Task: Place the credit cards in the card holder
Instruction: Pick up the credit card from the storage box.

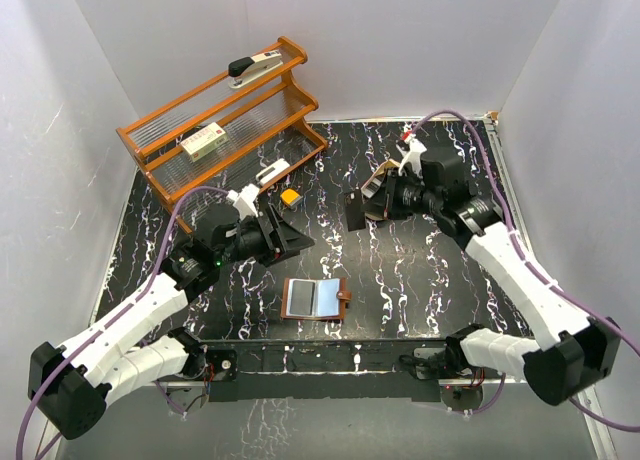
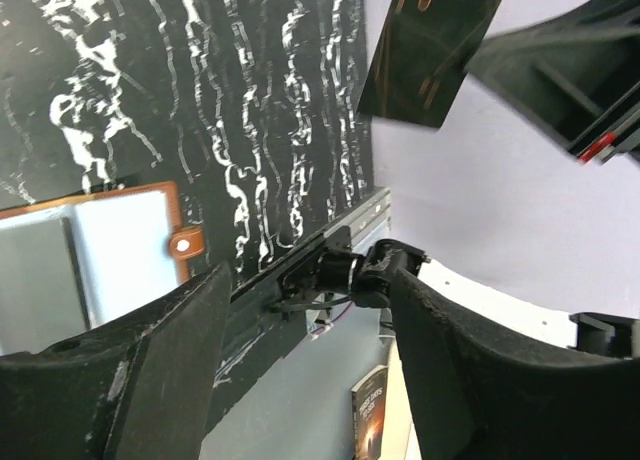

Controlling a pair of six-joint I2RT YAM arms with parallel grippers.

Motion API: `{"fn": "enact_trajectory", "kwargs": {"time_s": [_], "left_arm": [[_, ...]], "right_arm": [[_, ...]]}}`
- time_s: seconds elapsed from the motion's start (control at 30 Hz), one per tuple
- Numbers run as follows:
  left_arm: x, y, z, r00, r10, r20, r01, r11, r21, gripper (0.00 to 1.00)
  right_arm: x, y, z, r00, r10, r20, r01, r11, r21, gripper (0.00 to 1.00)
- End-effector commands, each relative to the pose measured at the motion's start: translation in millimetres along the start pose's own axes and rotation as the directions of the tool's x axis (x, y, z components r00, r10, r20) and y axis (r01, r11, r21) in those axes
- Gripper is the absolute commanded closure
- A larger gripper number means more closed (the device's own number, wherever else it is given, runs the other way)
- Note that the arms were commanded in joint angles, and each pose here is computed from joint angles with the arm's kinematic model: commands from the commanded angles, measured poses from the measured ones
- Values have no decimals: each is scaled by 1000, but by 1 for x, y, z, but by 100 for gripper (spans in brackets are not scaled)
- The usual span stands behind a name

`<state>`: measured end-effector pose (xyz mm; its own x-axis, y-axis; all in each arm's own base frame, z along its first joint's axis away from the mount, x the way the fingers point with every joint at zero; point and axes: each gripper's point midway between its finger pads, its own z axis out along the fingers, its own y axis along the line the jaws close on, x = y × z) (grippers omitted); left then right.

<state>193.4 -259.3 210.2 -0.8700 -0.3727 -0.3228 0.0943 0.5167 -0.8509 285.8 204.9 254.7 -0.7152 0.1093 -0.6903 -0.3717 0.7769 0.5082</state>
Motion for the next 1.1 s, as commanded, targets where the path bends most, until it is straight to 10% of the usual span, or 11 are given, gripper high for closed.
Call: {"fn": "enact_trajectory", "kwargs": {"time_s": [0.0,0.57,0.83,0.97,1.07], "left_arm": [[-12,-41,-2,1000,12,20,-15,989,146,35],[-18,-85,6,1000,4,3,-5,926,378,40],[-18,-88,8,1000,-9,-9,12,918,397,62],[-19,-84,9,1000,-29,-6,29,924,382,100],[-19,-77,10,1000,-29,3,26,935,354,100]], "right_arm": [[-1,61,-22,993,113,39,-97,950,-296,100],[28,100,-52,955,292,-51,-271,789,-552,100],[34,99,-45,951,299,-78,-292,784,-548,100],[38,96,-42,948,306,-89,-304,785,-540,100],[41,93,-39,945,313,-92,-313,789,-528,100]]}}
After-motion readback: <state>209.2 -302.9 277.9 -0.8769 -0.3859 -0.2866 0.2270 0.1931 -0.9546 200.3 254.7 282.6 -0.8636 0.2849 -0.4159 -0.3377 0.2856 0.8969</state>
